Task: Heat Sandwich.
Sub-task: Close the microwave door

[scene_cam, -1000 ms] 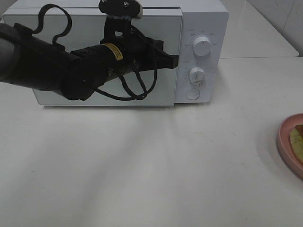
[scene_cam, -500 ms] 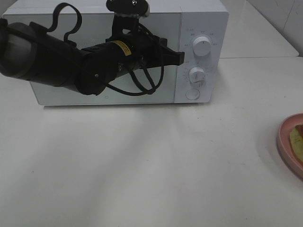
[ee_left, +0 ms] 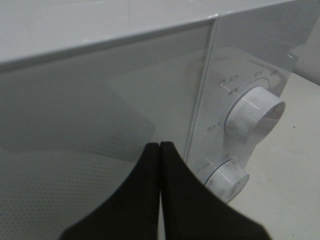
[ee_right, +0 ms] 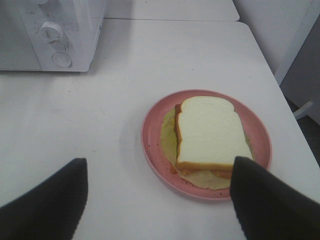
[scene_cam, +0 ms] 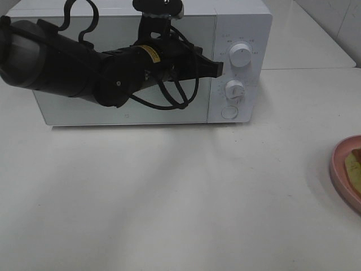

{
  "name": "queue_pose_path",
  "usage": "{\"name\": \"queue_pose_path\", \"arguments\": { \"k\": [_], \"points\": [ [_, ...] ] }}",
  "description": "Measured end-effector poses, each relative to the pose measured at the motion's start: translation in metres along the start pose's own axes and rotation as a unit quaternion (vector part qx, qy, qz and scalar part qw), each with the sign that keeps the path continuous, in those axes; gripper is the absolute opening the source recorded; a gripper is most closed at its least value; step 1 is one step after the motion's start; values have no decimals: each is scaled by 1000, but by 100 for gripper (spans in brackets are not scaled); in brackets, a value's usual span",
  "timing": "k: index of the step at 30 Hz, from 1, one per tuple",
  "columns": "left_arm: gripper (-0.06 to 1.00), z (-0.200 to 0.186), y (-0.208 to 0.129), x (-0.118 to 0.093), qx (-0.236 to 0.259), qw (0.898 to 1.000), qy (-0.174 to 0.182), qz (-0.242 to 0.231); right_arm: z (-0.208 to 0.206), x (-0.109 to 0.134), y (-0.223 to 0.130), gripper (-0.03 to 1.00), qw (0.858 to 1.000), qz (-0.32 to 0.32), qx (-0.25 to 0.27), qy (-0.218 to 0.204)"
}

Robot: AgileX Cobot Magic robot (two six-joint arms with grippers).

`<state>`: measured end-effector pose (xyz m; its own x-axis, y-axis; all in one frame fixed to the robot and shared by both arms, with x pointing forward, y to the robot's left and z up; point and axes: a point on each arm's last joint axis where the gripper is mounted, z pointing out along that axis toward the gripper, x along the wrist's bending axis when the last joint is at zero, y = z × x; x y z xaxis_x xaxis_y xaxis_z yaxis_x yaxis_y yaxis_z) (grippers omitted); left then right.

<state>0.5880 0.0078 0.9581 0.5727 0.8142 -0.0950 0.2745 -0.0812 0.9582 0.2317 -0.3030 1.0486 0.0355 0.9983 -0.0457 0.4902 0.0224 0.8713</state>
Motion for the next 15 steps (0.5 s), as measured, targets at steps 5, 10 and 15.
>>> {"name": "queue_pose_path", "arguments": {
  "k": [5, 10, 15],
  "points": [
    [0, -4, 0, 0, 2, 1000, 3, -7, 0, 0, 0, 76, 1000, 0, 0, 0],
    [0, -8, -3, 2, 8, 1000, 9, -16, 0, 0, 0, 76, 1000, 0, 0, 0],
    [0, -11, 0, 1, 16, 1000, 8, -20, 0, 0, 0, 76, 1000, 0, 0, 0]
  ]
}}
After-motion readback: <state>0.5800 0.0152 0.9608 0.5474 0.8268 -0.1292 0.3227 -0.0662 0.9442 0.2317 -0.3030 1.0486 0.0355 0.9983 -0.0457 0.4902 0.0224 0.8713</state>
